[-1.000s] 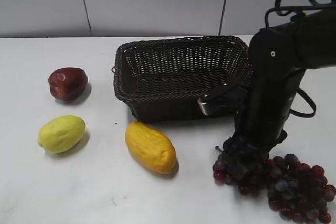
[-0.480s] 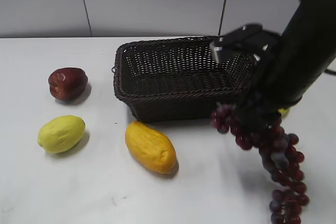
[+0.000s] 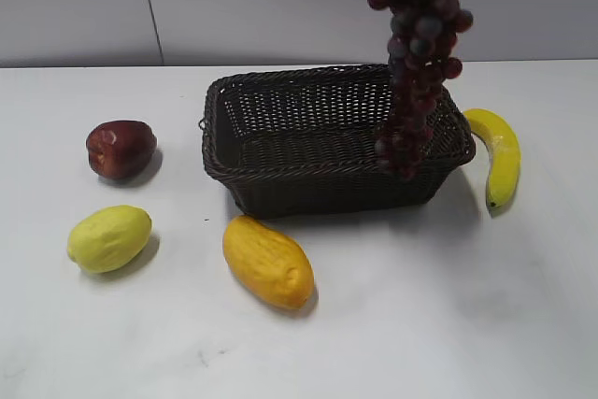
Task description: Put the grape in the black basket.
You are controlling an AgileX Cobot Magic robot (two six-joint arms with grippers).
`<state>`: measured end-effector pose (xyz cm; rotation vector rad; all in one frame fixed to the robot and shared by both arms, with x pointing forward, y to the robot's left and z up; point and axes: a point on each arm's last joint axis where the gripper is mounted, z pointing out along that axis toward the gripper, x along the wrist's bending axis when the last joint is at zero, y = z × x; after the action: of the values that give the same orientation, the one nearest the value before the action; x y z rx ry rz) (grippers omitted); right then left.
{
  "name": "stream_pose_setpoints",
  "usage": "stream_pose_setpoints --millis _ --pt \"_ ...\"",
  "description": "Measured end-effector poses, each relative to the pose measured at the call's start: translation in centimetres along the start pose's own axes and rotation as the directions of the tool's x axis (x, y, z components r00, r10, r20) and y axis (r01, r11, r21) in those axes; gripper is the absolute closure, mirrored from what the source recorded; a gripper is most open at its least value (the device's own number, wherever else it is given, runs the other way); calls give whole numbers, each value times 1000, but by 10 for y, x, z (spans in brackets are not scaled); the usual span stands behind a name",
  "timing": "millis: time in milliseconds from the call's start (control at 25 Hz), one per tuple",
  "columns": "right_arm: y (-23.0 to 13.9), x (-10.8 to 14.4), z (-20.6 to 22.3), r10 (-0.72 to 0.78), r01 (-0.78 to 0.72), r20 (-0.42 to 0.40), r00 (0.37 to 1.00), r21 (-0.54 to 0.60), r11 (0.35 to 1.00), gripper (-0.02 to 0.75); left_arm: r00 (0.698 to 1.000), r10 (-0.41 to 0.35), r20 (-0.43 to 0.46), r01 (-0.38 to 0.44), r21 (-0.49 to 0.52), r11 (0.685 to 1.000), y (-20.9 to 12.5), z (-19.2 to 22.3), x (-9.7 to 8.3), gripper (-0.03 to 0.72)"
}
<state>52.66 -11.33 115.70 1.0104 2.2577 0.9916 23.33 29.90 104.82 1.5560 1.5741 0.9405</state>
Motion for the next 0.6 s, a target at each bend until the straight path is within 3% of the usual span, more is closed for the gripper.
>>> stream_pose_setpoints --millis 320,600 --pt "4 -3 75 -52 55 46 998 -80 995 477 1000 0 0 0 0 1000 0 0 0 136" --pt "-17 0 130 -75 76 38 996 -24 997 477 1000 0 0 0 0 1000 0 0 0 136"
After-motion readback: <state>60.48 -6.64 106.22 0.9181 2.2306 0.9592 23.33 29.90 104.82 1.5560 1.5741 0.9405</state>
